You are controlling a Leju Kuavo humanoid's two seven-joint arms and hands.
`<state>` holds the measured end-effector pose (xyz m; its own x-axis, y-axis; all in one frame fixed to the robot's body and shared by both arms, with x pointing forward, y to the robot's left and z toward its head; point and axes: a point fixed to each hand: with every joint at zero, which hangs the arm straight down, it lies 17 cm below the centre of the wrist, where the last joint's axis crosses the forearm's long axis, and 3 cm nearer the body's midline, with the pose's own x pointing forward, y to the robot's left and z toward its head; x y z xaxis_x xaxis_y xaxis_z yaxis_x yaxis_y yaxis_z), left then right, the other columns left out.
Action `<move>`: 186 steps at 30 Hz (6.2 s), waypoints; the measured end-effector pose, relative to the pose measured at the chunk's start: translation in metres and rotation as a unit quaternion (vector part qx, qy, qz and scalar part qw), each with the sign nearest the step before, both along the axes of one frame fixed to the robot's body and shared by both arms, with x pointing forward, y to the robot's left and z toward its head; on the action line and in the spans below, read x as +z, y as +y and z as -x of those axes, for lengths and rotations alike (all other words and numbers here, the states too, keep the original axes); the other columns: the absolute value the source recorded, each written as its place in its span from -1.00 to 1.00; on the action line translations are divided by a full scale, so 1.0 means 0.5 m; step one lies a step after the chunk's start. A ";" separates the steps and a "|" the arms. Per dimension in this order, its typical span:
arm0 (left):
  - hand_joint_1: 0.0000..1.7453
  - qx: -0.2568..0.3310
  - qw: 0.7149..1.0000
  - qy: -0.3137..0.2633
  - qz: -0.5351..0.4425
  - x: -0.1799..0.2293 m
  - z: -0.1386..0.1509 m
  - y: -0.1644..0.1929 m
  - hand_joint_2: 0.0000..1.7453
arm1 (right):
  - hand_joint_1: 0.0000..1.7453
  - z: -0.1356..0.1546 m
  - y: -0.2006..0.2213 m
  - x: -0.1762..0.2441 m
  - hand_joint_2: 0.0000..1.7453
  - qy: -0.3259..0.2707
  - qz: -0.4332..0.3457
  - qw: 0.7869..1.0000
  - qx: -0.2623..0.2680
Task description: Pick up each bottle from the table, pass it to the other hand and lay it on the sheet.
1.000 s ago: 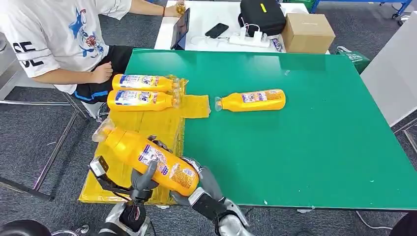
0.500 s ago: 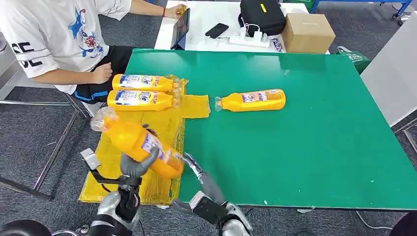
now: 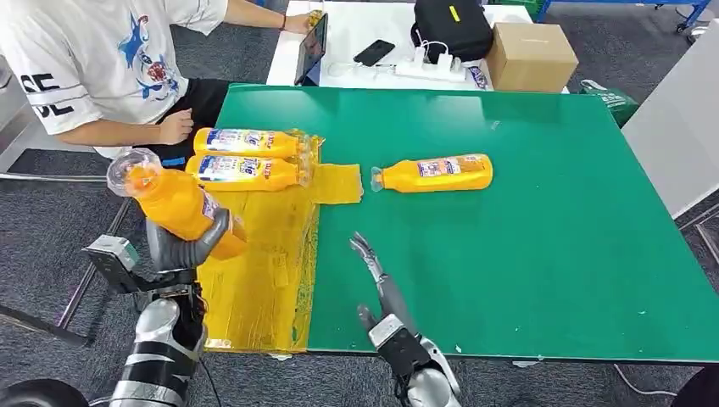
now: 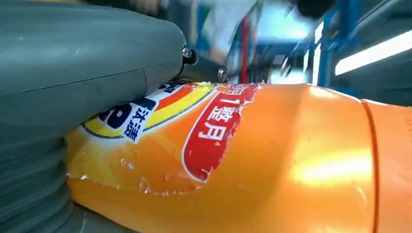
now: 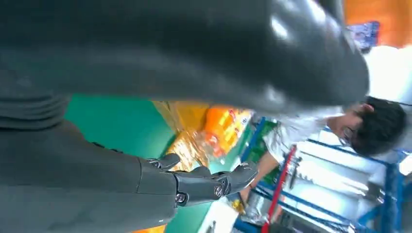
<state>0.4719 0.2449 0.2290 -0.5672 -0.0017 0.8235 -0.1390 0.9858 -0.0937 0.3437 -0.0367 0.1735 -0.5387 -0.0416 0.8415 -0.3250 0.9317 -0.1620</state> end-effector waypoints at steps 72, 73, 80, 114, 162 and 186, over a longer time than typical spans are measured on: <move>-1.00 -0.118 0.746 0.159 -0.636 -0.360 -0.113 -0.036 -1.00 | -1.00 -0.119 -0.174 0.104 -1.00 0.022 -0.164 0.979 -0.118; -1.00 -0.126 0.750 0.166 -0.627 -0.367 -0.108 -0.038 -1.00 | -1.00 -0.121 -0.177 0.102 -1.00 0.024 -0.167 0.978 -0.123; -1.00 -0.187 0.780 0.189 -0.567 -0.377 -0.084 -0.061 -1.00 | -1.00 -0.134 -0.190 0.088 -1.00 0.039 -0.172 0.974 -0.139; -1.00 0.201 0.973 -0.019 -0.116 0.040 -0.030 0.123 1.00 | -1.00 -0.134 -0.183 -0.029 1.00 0.027 0.153 0.973 -0.170; -1.00 0.006 0.992 0.097 -0.085 -0.147 -0.033 -0.071 1.00 | -1.00 -0.253 -0.528 -0.329 1.00 0.191 0.506 0.833 -0.119; -1.00 -0.022 0.991 0.122 -0.061 -0.175 -0.048 -0.101 1.00 | 1.00 -0.245 -0.460 -0.338 1.00 0.185 0.450 0.868 -0.098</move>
<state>0.4958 0.1945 0.1417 -0.3540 -0.0889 0.9310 -0.1006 0.9933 0.0566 0.4663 -0.2667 0.0047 -0.1461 0.7851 0.6019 -0.3599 0.5245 -0.7716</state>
